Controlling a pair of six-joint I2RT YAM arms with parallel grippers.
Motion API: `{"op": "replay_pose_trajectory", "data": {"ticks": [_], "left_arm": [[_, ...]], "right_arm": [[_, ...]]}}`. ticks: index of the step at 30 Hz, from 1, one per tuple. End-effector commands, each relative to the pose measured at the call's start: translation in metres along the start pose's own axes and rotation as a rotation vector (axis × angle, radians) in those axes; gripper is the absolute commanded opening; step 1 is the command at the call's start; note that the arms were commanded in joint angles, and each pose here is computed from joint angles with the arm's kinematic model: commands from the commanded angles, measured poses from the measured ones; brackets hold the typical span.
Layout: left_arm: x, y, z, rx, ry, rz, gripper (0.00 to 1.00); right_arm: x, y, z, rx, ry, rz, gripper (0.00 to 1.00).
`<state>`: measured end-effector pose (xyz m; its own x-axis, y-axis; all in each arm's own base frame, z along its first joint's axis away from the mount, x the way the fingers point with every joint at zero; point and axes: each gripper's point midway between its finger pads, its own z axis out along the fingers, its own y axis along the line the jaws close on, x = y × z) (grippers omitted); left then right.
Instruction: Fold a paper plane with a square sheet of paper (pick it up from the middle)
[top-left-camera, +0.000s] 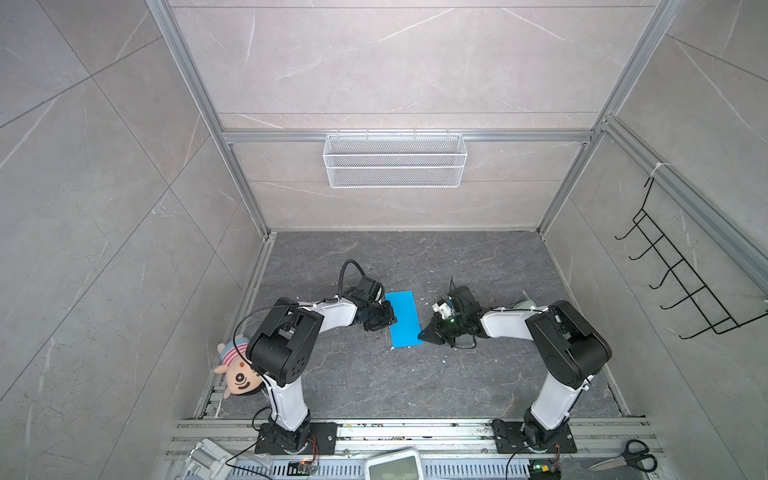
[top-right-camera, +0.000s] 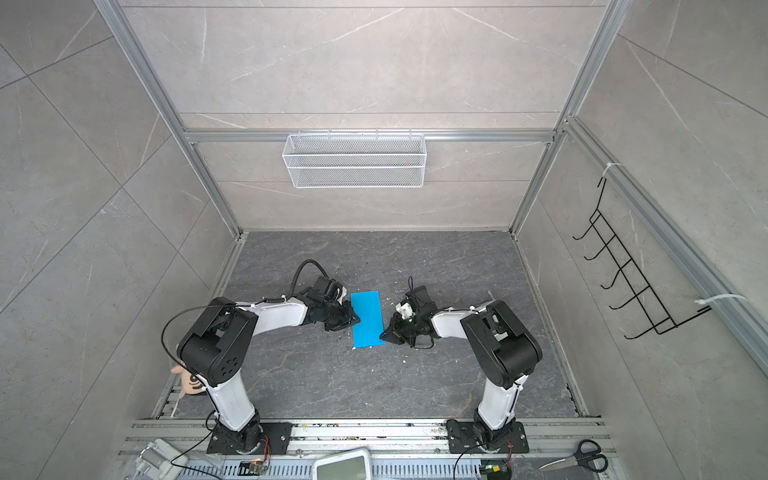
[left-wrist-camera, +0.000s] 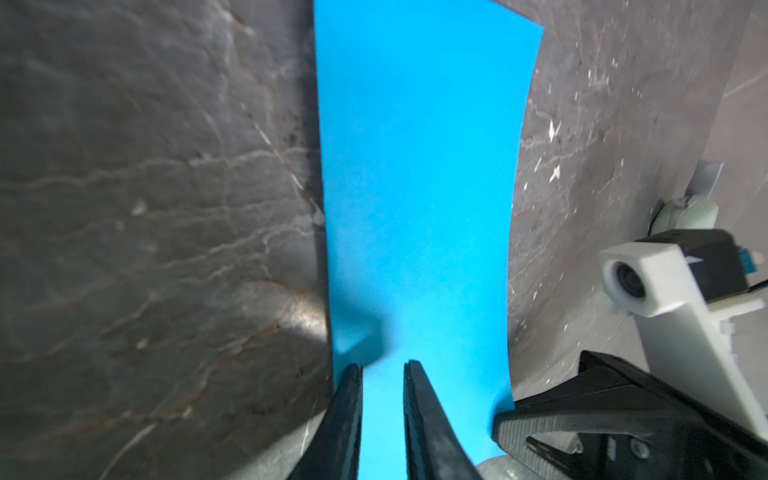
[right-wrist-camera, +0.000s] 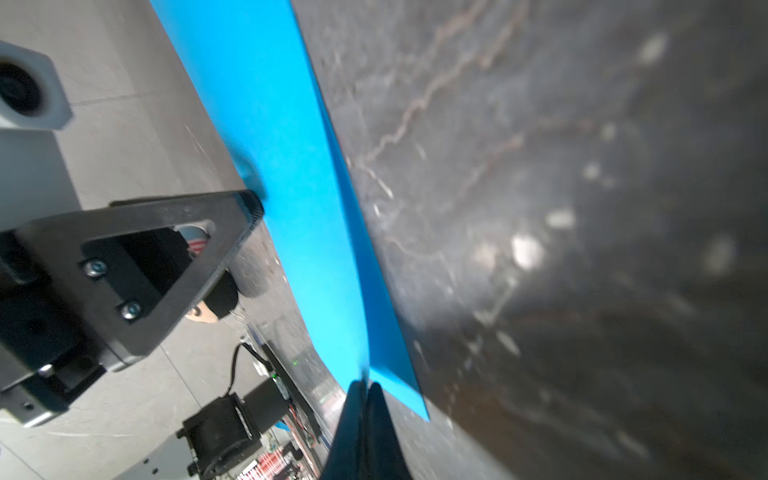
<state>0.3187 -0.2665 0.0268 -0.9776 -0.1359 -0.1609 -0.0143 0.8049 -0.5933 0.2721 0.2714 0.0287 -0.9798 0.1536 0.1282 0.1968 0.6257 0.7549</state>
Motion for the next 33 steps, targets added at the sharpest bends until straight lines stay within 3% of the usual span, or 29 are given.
{"op": "replay_pose_trajectory", "data": {"ticks": [1,6,11,21,27,33], "left_arm": [[-0.009,-0.013,-0.008,0.031,-0.029,0.073,0.24],[-0.007,0.004,0.004,-0.036,0.005,0.046,0.20],[-0.009,-0.002,0.008,-0.012,0.016,0.051,0.19],[-0.025,-0.006,-0.024,-0.072,-0.096,0.092,0.21],[-0.025,-0.019,-0.026,-0.011,-0.107,0.112,0.23],[-0.020,-0.023,-0.009,0.019,-0.055,0.108,0.18]], "right_arm": [[0.012,-0.005,-0.011,0.066,0.042,-0.039,0.02],[0.014,-0.010,-0.015,0.099,0.047,-0.046,0.02],[0.010,-0.007,-0.014,0.098,0.049,-0.050,0.02],[0.004,-0.007,-0.014,0.127,0.037,-0.065,0.02],[0.002,-0.008,-0.014,0.141,0.033,-0.075,0.03],[-0.002,-0.003,-0.014,0.133,0.031,-0.083,0.03]]}}
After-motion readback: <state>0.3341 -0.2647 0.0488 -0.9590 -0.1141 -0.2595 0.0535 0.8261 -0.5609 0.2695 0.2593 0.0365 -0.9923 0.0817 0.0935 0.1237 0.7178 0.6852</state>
